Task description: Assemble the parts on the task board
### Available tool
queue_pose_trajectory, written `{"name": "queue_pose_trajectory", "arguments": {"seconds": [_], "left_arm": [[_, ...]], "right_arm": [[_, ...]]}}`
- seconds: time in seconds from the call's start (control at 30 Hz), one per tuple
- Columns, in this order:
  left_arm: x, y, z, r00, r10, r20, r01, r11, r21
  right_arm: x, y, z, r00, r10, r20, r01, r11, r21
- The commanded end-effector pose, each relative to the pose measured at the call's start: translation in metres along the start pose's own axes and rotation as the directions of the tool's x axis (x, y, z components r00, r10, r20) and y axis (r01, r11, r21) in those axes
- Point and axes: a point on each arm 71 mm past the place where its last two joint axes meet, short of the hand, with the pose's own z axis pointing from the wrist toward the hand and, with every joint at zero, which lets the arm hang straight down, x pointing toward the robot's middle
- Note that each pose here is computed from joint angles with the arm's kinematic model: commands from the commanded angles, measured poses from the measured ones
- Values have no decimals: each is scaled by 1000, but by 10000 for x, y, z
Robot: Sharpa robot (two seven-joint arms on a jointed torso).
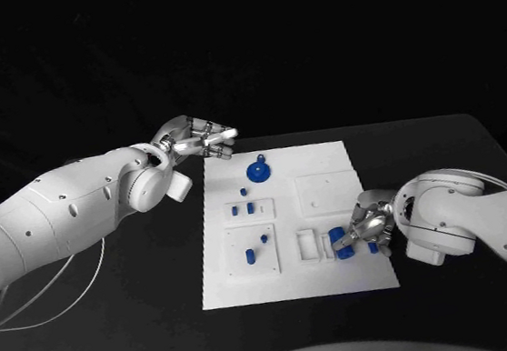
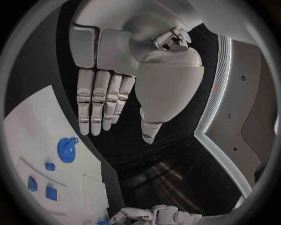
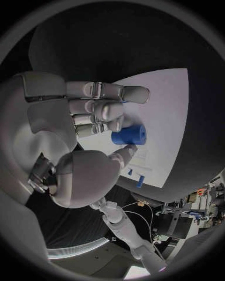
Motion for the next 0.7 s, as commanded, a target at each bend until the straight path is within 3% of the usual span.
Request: {"name": "queue_pose_trajectory", "arguments": {"seconds": [0.03, 0.7], "left_arm": [[32, -5, 9, 1000, -3, -25, 3, 1000, 1], [46, 0, 12, 999, -6, -37, 6, 1000, -4]], "right_arm": [[81, -15, 38, 1000, 2, -18, -2, 1000, 3], [70, -4, 59, 1000, 7, -5, -7, 1000, 7]]}}
